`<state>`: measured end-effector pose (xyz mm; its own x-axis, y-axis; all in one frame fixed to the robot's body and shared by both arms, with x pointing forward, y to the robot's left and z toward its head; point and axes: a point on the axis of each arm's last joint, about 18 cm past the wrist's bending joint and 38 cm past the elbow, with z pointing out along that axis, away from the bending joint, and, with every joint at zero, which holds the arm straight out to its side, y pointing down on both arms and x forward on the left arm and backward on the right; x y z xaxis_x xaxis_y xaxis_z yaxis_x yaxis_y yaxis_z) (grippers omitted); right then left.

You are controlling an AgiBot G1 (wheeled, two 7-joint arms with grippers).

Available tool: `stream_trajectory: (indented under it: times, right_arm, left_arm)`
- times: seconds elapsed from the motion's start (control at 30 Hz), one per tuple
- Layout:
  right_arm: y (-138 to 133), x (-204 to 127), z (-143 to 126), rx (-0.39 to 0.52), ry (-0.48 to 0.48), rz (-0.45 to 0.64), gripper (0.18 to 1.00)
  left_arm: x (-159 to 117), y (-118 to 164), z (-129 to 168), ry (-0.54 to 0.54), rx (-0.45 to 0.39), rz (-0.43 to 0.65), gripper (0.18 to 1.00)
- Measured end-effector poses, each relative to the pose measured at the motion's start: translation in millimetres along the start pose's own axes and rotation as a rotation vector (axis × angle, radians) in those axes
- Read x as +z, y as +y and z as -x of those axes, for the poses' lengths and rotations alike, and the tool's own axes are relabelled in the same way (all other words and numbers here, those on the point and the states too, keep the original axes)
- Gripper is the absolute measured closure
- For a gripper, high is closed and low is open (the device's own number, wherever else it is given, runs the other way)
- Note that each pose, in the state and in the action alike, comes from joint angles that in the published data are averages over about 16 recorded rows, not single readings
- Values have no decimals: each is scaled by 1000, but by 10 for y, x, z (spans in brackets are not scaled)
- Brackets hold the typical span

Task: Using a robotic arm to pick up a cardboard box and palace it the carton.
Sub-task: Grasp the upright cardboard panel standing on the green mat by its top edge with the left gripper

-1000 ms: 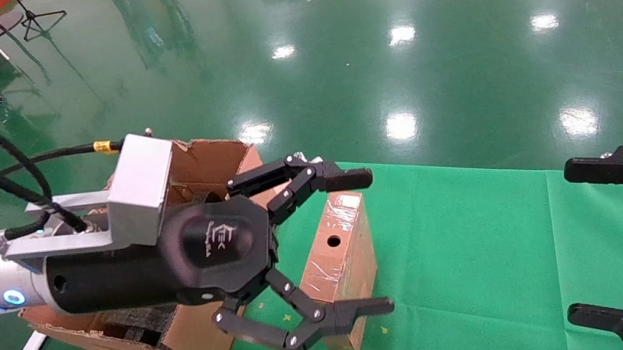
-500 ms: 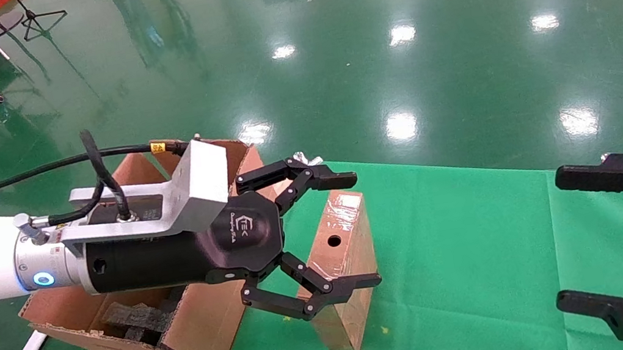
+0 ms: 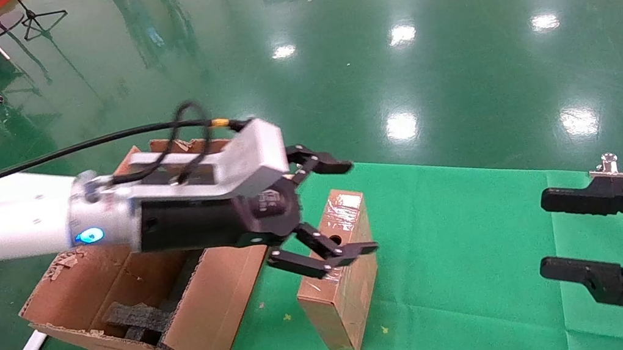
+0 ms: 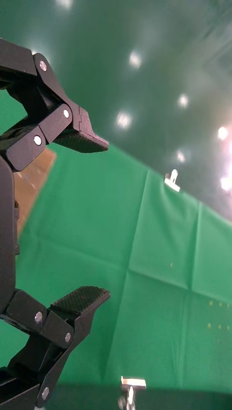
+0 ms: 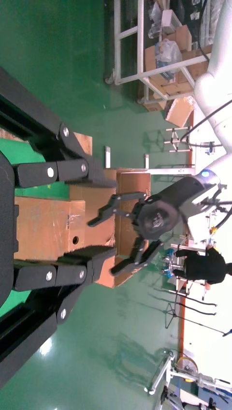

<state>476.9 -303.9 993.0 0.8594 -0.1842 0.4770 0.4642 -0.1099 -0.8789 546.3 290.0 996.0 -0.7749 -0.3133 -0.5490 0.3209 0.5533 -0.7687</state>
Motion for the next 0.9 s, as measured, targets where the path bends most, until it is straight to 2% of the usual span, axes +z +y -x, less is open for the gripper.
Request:
stream_trajectory:
  times: [0.17, 0.37, 0.6, 0.73, 0.9]
  right_arm:
    - [0, 0, 0, 0, 0, 0, 701]
    - [0, 0, 0, 0, 0, 0, 829]
    - [0, 0, 0, 0, 0, 0, 925]
    - [0, 0, 0, 0, 0, 0, 961]
    - [0, 0, 0, 0, 0, 0, 978]
  left_arm:
    - [126, -30, 117, -14, -121, 124, 183]
    - [206, -74, 265, -82, -326, 287, 183]
    - [272, -197, 372, -177, -529, 410, 183]
    - [334, -242, 376, -208, -606, 452, 183]
    - [441, -257, 337, -208, -641, 477, 183]
